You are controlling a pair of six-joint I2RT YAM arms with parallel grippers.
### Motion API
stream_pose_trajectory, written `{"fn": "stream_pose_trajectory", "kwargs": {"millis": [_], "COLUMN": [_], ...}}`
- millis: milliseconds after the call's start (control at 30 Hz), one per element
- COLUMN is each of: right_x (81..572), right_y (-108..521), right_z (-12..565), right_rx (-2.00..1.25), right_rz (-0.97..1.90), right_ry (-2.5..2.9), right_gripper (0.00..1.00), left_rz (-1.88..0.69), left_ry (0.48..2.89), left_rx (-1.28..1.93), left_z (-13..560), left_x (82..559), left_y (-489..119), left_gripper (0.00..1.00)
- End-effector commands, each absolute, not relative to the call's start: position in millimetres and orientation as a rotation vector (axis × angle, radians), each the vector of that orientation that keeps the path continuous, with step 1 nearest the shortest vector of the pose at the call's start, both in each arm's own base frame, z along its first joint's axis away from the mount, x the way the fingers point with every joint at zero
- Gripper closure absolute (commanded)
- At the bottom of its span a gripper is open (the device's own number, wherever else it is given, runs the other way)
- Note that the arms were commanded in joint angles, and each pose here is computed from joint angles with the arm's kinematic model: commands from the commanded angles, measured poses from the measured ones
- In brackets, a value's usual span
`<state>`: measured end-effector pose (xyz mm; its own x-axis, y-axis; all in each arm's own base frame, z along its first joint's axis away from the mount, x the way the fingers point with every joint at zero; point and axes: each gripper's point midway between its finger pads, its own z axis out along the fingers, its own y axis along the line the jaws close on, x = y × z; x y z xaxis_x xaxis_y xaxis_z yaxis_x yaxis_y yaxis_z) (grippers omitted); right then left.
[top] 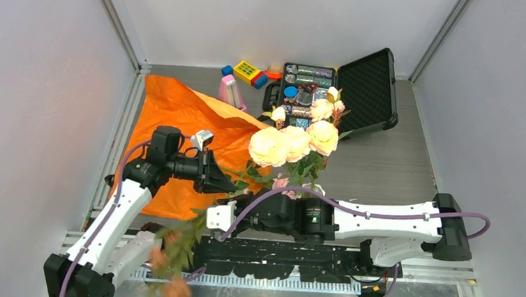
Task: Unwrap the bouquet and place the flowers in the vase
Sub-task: Pick up the fake flower from the wrapping paper.
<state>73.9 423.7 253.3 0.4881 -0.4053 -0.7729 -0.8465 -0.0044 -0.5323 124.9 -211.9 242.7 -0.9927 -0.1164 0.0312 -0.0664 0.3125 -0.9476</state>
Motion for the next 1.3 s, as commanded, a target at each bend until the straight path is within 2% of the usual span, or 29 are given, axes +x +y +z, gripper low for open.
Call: {"fn": "stream_pose_trajectory", "kwargs": {"millis": [0,67,100,233,433,567,733,933,1100,1267], "right_x": [77.3,76.5,76.2,75.5,71.4,64.0,48.4,43.2,57.6,80.7], "right_y": [430.4,428.2,426.7,416.8,392.8,378.4,357.1,322.8,297.4,277.9], "right_z": [294.9,302.7,305.4,322.1,345.8,355.3,372.2,412.7,434.2,459.1], "right_rx": [-1.470,-1.433,-1.421,-1.347,-1.255,-1.243,-1.226,-1.098,-0.949,-0.773], "right_rz": [0.541,0.568,0.578,0.626,0.712,0.778,0.906,1.029,1.019,0.963], "right_ry": [1.091,1.094,1.095,1.104,1.118,1.161,1.213,1.299,1.405,1.393], "right_gripper": [0.85,0.95,0.97,1.00,1.00,1.00,1.00,1.00,1.00,1.00], "left_rz": [-1.867,-1.856,-1.842,-1.727,-1.617,-1.587,-1.457,-1.092,-0.699,-0.518], "left_ry": [2.472,2.475,2.474,2.484,2.419,2.321,2.216,2.169,2.129,2.125], "left_rx": [-0.072,-0.057,-0.048,-0.019,0.030,0.059,0.019,-0.068,-0.125,-0.120], "left_z": [257.4,255.2,253.9,244.1,251.0,273.4,291.3,283.6,273.9,266.8], "left_x": [121.2,124.5,126.6,138.6,162.4,179.2,210.5,257.1,287.3,293.2], "left_y": [-214.0,-214.4,-214.4,-211.7,-205.6,-198.2,-173.6,-135.5,-91.0,-68.1], "left_gripper": [0.86,0.72,0.65,0.39,0.23,0.03,0.00,0.00,0.00,0.00]}}
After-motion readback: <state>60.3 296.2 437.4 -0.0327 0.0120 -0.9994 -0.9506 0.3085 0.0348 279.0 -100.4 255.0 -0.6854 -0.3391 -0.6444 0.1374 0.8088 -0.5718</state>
